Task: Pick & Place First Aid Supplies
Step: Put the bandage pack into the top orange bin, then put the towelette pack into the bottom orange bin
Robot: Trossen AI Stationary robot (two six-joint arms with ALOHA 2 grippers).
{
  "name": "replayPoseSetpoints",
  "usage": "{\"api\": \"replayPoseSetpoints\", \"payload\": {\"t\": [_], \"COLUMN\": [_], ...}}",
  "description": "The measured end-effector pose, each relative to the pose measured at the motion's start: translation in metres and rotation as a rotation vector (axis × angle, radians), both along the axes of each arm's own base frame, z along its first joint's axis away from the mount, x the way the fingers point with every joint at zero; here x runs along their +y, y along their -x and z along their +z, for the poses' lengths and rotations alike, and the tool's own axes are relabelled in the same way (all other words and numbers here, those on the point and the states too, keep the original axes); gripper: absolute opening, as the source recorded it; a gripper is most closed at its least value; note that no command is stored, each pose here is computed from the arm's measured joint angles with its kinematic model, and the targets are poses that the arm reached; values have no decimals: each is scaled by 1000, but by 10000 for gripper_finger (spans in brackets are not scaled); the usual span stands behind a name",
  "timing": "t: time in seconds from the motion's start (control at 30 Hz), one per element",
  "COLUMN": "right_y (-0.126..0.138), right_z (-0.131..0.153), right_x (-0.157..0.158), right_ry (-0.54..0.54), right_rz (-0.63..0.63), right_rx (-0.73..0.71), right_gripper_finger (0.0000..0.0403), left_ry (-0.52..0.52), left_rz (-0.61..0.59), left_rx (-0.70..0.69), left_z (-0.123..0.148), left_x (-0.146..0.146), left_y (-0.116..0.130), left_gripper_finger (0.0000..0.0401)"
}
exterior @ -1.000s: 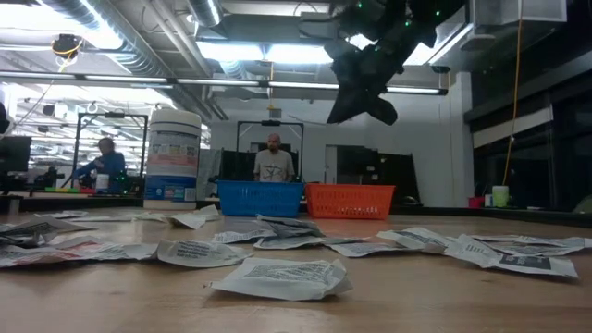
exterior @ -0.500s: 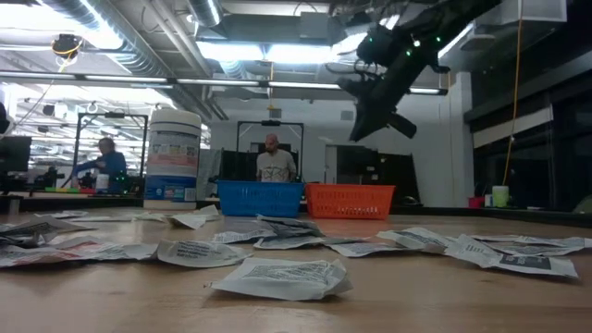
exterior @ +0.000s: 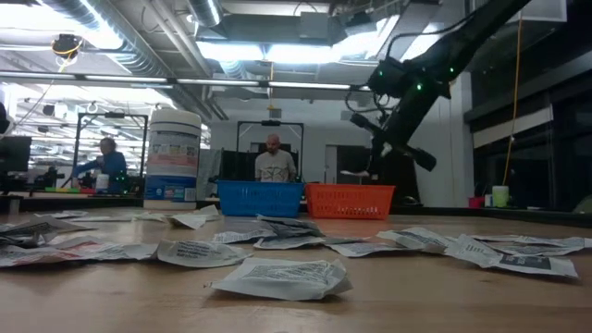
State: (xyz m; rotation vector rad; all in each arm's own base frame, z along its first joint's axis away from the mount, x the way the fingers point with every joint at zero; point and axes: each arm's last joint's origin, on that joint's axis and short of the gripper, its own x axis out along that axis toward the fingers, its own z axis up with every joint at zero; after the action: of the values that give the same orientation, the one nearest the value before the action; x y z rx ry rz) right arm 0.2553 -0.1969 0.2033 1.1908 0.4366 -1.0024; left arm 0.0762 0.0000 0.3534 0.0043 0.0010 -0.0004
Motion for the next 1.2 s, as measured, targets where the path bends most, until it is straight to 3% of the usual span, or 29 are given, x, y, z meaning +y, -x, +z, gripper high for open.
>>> {"api": "replayPoseSetpoints", "payload": {"t": [0.27, 0.73, 1.0, 1.2], "right_y": [0, 1, -7, -16], "right_z": [-10, -9, -3, -1], "right_x": [-9, -12, -11, 1], "right_ry": [-15, 5, 81, 94], "right_rz": [-85, -83, 130, 285], "right_rx": [-77, -73, -128, -150], "right_gripper_finger": [25, 106, 163, 182], "left_ry": [0, 1, 1, 0], "left_rz": [0, 0, 0, 0], "left_rx": [0, 0, 0, 0], "left_z": [0, 0, 0, 0], "left_x": [0, 0, 0, 0], "left_y": [0, 0, 0, 0], "left_gripper_finger": [4, 4, 4, 4]}}
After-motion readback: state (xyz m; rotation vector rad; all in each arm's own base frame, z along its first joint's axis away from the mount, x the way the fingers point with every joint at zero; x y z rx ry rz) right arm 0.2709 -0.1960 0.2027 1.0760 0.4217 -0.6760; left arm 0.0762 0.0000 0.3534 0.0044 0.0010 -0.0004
